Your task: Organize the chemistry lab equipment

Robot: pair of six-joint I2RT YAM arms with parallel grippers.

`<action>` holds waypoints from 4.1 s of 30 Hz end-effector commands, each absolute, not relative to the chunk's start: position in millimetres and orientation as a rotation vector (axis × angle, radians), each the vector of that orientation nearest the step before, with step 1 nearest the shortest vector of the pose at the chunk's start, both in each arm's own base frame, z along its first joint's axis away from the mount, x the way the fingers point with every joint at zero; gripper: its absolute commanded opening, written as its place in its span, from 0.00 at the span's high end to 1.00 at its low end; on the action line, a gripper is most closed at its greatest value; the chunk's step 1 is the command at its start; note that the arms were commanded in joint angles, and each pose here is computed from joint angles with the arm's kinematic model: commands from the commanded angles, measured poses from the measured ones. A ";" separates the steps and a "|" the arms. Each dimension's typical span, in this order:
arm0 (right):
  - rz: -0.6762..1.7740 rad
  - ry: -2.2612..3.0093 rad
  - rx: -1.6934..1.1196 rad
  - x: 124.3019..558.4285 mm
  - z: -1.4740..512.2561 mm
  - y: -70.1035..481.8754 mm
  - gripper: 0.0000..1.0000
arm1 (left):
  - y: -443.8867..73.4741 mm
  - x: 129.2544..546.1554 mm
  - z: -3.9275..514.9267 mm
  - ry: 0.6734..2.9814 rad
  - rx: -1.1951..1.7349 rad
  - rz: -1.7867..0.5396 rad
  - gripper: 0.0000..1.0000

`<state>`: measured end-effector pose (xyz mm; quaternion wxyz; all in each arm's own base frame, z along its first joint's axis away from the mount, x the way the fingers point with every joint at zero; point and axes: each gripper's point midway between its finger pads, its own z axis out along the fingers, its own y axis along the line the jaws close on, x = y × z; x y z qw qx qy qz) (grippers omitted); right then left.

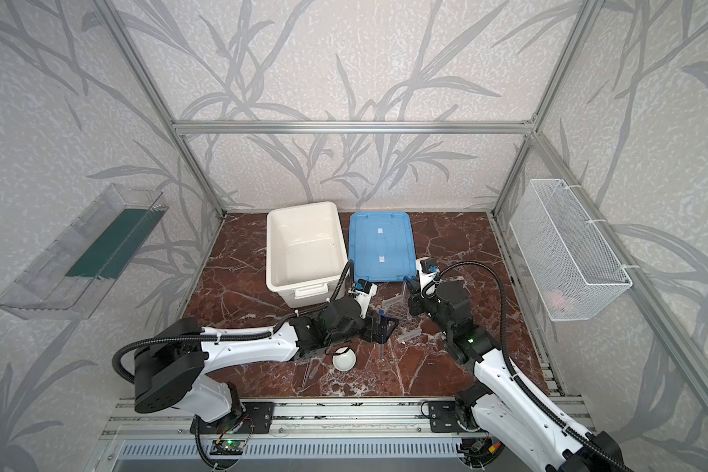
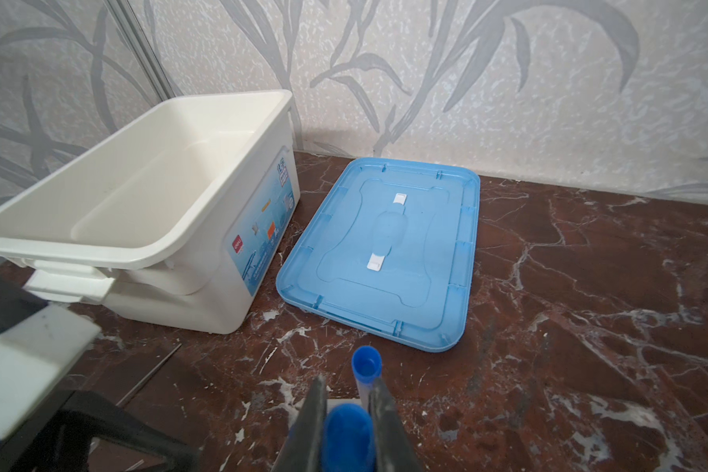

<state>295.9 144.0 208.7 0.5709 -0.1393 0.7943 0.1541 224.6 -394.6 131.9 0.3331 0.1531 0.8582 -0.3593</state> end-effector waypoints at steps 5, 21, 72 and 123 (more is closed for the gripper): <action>0.301 1.739 -0.348 313.6 223.7 147.6 0.83 | -403.0 229.8 122.6 2.294 0.389 -0.896 0.01; 0.321 1.637 -0.306 308.3 213.2 143.0 0.82 | -407.0 232.6 107.1 2.339 0.394 -0.871 0.01; 0.297 1.775 0.037 272.6 208.1 85.5 0.01 | -373.3 234.5 62.2 2.571 0.452 -0.423 0.07; 0.449 1.990 0.037 224.9 209.2 88.8 0.03 | -336.7 176.9 12.6 2.861 0.656 -0.037 0.69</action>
